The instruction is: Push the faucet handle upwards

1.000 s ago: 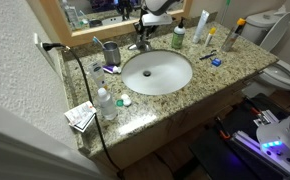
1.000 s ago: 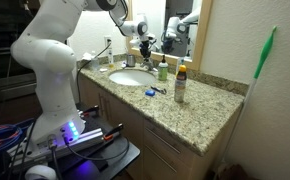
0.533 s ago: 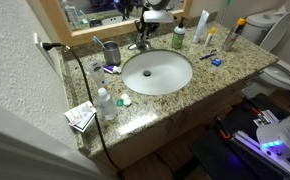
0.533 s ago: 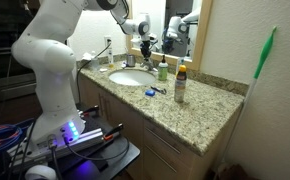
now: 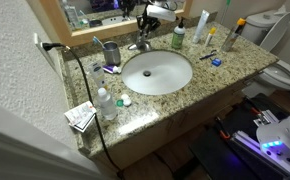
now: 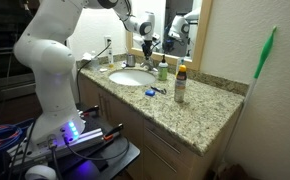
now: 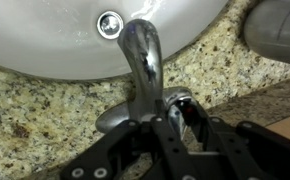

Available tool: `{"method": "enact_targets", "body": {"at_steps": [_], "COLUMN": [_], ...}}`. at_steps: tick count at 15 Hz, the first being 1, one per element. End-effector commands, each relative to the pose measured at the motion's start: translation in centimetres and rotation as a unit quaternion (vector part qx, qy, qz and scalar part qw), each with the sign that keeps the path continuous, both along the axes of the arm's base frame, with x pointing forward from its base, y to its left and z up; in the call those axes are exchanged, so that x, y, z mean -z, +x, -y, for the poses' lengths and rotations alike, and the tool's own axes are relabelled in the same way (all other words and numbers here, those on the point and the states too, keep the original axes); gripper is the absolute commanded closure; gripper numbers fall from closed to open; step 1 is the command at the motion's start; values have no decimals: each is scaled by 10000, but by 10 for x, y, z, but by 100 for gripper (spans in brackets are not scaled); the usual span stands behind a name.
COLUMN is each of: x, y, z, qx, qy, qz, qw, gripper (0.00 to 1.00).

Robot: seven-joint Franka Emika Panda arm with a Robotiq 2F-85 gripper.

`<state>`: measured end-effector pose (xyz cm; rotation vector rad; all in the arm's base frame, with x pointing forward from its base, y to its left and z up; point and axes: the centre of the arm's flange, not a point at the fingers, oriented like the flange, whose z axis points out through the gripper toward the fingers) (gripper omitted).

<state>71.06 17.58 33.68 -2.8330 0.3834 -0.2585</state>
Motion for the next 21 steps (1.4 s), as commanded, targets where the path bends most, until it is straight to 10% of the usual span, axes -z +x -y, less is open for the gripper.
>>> {"method": "enact_targets", "body": {"at_steps": [1,9,10,17,21], "x": [-50,-101,-108,-74,-47], "y": [-36,-49,-51,-64,-56], "z": [13,27,25,1,-16], "qx": [68,492,477,-38,-141], "qy": [507,1286,1291,-330,-756], "qz": [103,425,335,-444,-348], "qw": [9986,9896,9899,9985,9964], "gripper": [93,93,46,4,0]}}
